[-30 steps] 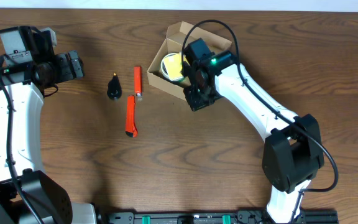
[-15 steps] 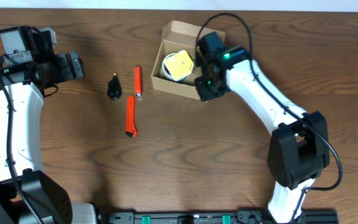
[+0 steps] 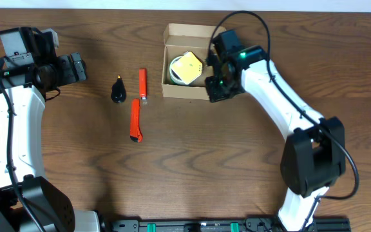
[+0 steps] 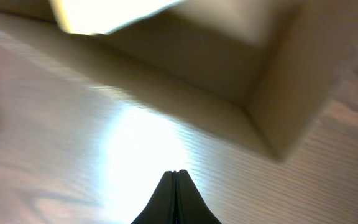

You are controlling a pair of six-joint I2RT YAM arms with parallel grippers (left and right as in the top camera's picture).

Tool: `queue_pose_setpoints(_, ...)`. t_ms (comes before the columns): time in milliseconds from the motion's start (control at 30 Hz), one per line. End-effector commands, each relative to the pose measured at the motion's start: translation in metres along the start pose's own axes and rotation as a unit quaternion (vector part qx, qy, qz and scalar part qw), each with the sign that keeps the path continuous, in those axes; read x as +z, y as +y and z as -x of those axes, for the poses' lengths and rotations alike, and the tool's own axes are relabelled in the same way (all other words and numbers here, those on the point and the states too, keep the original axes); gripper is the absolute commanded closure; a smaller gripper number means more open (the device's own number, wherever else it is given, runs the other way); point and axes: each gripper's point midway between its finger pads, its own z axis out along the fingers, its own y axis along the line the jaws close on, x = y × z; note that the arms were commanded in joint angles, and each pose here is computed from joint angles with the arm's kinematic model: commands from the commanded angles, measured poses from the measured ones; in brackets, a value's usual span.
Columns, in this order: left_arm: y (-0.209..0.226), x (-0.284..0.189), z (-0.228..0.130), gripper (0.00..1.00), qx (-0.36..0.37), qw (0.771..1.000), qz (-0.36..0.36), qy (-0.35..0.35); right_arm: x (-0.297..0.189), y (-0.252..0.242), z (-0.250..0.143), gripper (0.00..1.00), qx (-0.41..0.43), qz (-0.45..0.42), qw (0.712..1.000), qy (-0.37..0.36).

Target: Pack container

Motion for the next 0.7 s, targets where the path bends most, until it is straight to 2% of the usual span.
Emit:
queue_pose_setpoints(0, 0.0, -0.005, 0.008, 0.05, 0.005, 1.0, 0.002, -0.01, -0.048, 0.022, 0.013, 0.99, -0.026, 0.01, 0.997, -0.066)
queue_pose_setpoints(233, 0.0, -0.005, 0.008, 0.05, 0.005, 1.0, 0.002, -0.01, -0.155, -0.021, 0.053, 0.97, 0.007, -0.065, 0.975, -0.212)
queue_pose_setpoints(433, 0.0, -0.005, 0.008, 0.05, 0.005, 1.0, 0.002, -0.01, -0.241, -0.101, 0.067, 0.79, 0.091, -0.133, 0.936, -0.313)
queue_pose_setpoints(667, -0.015, -0.006, -0.005, 0.05, -0.101, 0.994, -0.037, 0.02, -0.258, -0.183, 0.042, 0.67, 0.192, -0.17, 0.916, -0.309)
